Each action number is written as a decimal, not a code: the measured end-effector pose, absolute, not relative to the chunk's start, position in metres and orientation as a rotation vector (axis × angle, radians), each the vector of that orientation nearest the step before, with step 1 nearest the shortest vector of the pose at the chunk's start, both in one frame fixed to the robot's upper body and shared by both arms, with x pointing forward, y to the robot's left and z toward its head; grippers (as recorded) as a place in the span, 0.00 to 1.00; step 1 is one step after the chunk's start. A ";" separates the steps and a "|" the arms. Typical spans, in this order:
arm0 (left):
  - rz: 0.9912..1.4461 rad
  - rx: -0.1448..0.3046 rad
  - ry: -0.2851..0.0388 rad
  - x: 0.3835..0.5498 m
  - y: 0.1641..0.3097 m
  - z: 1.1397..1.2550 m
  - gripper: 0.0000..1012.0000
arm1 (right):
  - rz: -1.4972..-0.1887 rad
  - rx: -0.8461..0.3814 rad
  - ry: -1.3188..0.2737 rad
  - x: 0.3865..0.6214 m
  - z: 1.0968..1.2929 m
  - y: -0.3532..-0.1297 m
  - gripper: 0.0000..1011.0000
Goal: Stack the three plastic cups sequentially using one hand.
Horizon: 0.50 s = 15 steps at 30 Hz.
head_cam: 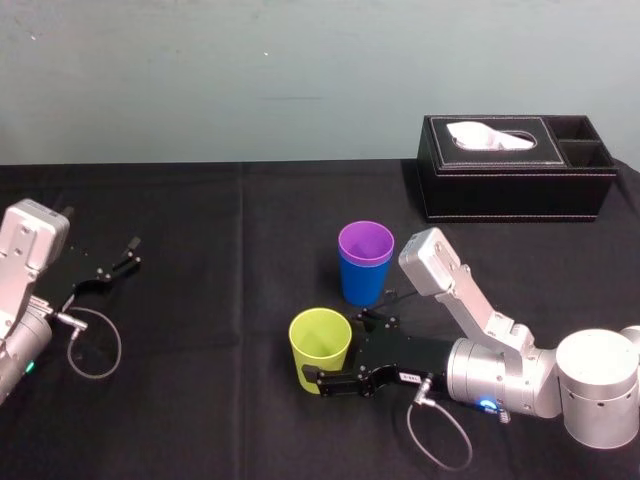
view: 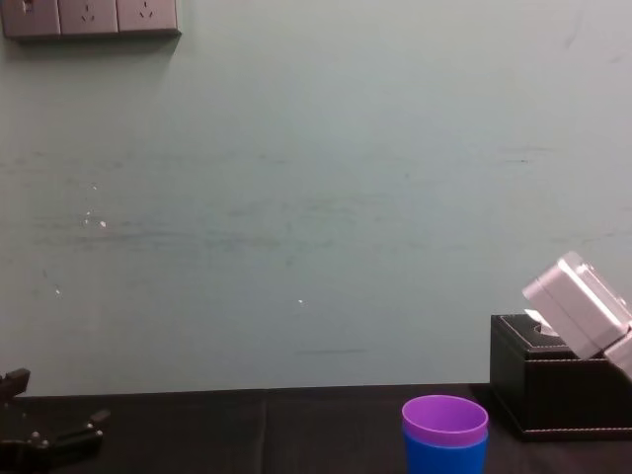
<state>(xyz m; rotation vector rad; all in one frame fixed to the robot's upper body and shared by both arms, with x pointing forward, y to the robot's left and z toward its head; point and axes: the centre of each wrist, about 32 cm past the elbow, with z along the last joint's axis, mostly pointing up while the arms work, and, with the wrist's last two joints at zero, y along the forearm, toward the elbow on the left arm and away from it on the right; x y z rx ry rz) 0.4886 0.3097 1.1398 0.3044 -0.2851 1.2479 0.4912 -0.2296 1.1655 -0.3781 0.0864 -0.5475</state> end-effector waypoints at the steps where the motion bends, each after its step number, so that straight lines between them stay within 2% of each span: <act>1: 1.248 0.304 -0.285 0.489 0.310 1.140 1.00 | -0.548 -0.378 0.086 0.491 1.166 -0.230 0.99; 3: 1.248 0.304 -0.285 0.489 0.310 1.140 1.00 | -0.547 -0.377 0.086 0.491 1.166 -0.230 0.99; 8: 1.248 0.304 -0.285 0.489 0.310 1.140 1.00 | -0.547 -0.376 0.086 0.491 1.166 -0.230 0.91; 12: 1.248 0.304 -0.285 0.489 0.310 1.140 1.00 | -0.547 -0.375 0.086 0.491 1.166 -0.230 0.77; 15: 1.248 0.304 -0.285 0.489 0.310 1.140 1.00 | -0.547 -0.375 0.086 0.491 1.166 -0.230 0.74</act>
